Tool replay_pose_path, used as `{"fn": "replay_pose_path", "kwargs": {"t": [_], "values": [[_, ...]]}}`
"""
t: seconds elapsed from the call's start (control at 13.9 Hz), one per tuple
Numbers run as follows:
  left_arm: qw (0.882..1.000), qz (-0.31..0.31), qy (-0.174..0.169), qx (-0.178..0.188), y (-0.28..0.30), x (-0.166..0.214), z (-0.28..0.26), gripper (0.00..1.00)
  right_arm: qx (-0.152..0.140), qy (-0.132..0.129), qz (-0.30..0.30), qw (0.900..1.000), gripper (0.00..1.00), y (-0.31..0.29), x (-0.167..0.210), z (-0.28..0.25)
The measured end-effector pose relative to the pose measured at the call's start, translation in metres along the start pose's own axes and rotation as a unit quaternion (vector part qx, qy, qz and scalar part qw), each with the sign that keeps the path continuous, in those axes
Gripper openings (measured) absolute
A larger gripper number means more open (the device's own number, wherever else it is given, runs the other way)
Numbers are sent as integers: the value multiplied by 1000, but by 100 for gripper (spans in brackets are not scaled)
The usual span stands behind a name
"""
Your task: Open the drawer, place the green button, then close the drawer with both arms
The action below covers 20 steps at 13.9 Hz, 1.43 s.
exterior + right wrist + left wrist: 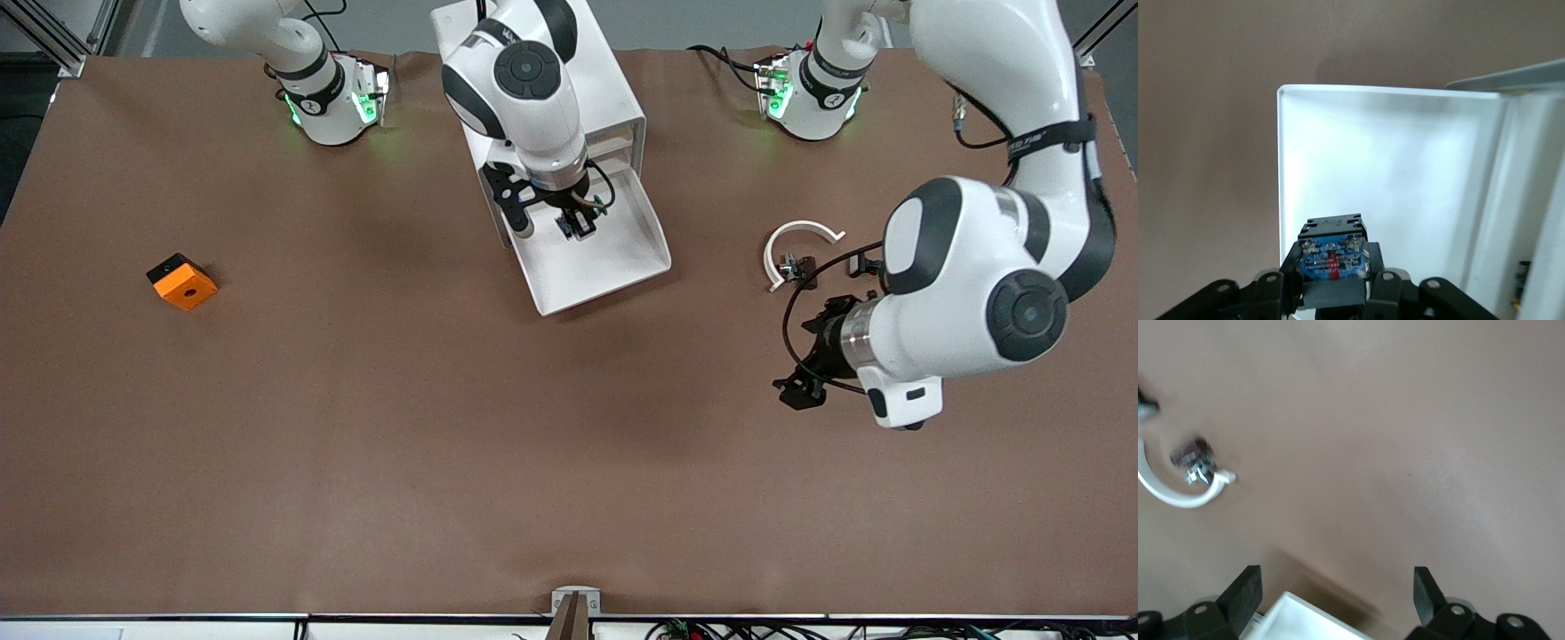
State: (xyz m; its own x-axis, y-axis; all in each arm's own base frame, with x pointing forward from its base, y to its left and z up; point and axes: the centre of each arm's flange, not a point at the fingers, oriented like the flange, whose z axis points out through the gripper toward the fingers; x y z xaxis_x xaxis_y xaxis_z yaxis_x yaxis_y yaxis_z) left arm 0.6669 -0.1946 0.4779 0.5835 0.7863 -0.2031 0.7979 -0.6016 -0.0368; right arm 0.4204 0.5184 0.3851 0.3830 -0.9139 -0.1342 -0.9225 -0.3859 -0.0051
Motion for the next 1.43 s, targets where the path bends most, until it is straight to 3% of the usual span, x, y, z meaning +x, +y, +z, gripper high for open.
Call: {"fn": "replay_pose_path", "kwargs": {"t": [0.22, 0.65, 1.15, 1.43], "values": [[996, 87, 34, 8, -16, -1, -28, 100, 0, 8, 36, 999, 41, -24, -10, 31], [977, 212, 30, 11, -39, -1, -42, 100, -14, 18, 49, 999, 41, -34, -33, 82], [963, 265, 37, -19, -67, 3, -24, 100, -29, 28, 66, 997, 41, -12, -64, 105], [948, 311, 64, 16, -62, -29, -8, 100, -37, 37, 75, 996, 41, -10, -63, 121]]}}
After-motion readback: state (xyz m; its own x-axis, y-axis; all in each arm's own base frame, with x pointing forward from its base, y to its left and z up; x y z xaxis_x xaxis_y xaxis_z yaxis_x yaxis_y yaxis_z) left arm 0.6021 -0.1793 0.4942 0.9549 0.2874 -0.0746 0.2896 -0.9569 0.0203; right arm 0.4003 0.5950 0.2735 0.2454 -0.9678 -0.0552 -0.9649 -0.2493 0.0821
